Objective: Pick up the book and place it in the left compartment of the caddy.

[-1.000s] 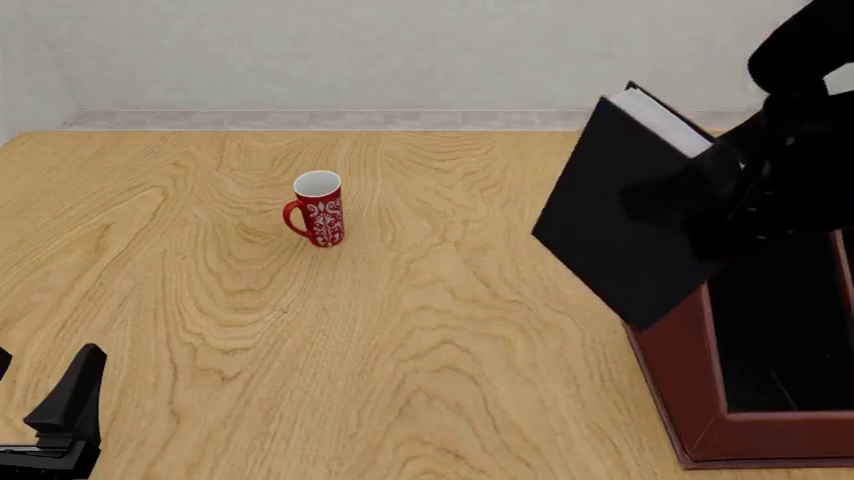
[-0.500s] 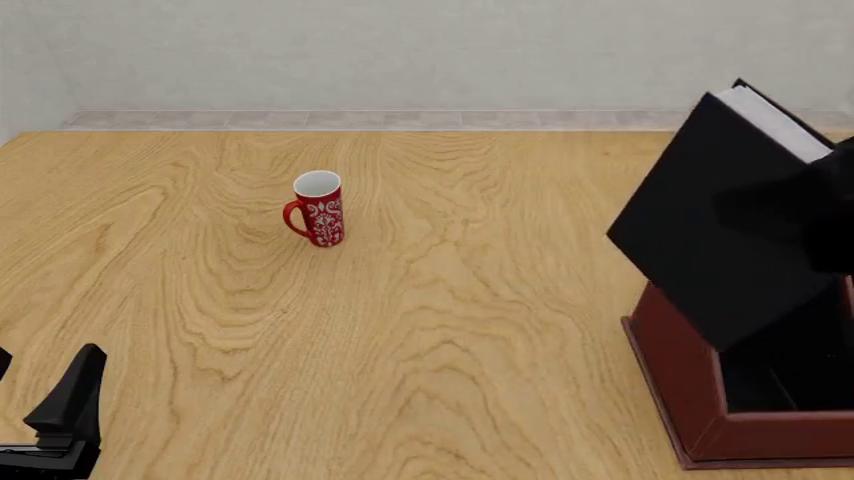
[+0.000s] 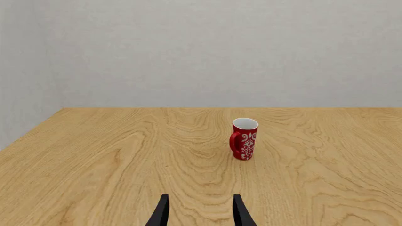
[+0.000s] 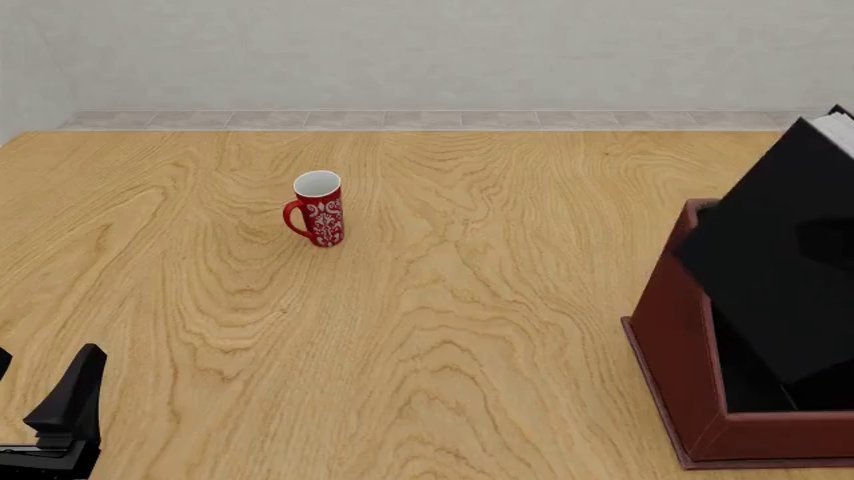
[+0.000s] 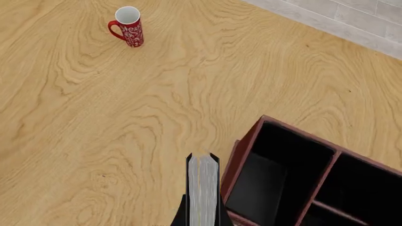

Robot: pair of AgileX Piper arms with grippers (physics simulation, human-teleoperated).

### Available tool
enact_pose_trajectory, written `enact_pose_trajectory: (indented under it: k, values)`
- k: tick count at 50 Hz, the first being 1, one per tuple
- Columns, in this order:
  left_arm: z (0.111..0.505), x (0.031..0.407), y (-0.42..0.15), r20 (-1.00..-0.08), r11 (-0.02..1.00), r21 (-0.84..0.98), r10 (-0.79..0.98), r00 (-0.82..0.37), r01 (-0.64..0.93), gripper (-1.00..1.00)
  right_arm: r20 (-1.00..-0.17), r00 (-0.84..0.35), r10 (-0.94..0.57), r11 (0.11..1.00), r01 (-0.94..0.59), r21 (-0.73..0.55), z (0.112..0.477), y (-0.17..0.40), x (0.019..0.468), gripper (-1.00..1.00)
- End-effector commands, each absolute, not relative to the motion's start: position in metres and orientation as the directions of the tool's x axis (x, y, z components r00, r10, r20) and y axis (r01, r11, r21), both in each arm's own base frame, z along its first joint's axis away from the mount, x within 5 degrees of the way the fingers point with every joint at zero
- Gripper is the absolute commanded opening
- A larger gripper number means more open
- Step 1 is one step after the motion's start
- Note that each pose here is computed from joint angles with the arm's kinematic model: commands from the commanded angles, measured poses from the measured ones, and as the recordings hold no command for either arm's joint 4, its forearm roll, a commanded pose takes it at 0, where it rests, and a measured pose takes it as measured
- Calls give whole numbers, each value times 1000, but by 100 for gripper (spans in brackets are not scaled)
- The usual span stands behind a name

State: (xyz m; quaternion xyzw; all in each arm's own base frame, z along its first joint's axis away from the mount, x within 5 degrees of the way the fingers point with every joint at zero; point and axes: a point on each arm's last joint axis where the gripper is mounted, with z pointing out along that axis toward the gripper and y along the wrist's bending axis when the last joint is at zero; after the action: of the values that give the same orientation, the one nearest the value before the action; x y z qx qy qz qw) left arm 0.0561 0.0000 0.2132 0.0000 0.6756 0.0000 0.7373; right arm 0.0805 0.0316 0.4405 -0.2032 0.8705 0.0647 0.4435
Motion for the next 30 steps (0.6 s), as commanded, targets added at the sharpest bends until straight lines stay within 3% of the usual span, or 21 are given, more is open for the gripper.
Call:
enact_pose_trajectory:
  k: [1, 30]
  values:
    - [213, 56, 0, -996, 1000, 0, 0, 87, 0, 100, -810, -530, -252, 933, -355, -59, 437, 23, 71, -100]
    - [213, 56, 0, -996, 1000, 0, 0, 87, 0, 100, -809, -555, -192, 971, -226, -75, 426, 11, 62, -100]
